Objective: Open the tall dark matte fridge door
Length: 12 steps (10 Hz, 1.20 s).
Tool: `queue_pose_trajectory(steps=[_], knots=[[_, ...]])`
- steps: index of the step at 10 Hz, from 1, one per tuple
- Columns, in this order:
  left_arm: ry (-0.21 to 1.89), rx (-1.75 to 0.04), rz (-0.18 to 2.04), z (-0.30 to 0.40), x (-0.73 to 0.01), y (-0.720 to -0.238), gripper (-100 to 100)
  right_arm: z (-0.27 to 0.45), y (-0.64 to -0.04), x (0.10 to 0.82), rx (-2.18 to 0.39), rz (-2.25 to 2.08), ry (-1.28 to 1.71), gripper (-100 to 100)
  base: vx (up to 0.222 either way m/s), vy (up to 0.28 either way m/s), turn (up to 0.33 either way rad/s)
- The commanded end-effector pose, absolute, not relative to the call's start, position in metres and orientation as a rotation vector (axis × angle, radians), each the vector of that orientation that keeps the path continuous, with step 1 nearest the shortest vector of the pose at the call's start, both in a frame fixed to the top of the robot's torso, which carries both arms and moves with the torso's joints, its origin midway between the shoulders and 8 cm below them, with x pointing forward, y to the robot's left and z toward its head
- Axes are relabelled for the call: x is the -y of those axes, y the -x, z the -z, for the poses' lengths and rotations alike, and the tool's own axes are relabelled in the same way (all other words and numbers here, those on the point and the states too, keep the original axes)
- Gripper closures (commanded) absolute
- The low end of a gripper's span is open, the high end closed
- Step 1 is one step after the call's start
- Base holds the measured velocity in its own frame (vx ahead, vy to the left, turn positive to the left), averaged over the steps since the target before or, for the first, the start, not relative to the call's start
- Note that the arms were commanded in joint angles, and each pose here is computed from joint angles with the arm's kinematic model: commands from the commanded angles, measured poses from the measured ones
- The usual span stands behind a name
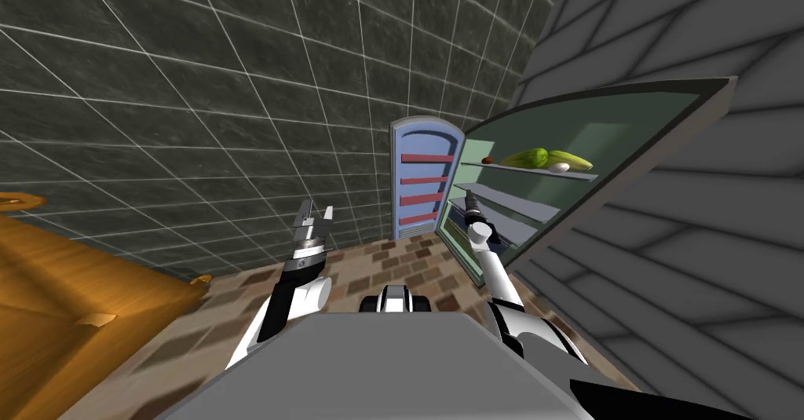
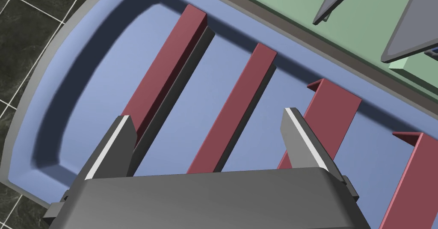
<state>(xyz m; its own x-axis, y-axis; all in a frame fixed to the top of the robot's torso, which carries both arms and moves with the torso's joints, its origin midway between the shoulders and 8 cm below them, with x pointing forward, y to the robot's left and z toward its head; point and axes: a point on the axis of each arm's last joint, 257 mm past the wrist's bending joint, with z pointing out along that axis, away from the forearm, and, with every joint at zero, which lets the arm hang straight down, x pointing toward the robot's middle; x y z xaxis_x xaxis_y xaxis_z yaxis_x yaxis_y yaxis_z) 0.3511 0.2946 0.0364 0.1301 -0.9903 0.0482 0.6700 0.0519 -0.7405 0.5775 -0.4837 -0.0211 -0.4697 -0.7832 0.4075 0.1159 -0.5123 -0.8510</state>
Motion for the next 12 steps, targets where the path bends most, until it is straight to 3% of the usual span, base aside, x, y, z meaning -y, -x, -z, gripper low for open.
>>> queue_pose_trajectory(steps=[1,12], knots=[[0.717,-0.563,1.369,-0.036,-0.295,-0.351,0,0.005,-0.58,0.505,-1.065,2.101,1.09,-100,-0.111,-0.012,0.379],[0.717,-0.563,1.369,-0.036,-0.295,-0.351,0,-0.039,-0.563,0.578,-1.093,2.367,0.89,-100,-0.116,-0.024,0.215]])
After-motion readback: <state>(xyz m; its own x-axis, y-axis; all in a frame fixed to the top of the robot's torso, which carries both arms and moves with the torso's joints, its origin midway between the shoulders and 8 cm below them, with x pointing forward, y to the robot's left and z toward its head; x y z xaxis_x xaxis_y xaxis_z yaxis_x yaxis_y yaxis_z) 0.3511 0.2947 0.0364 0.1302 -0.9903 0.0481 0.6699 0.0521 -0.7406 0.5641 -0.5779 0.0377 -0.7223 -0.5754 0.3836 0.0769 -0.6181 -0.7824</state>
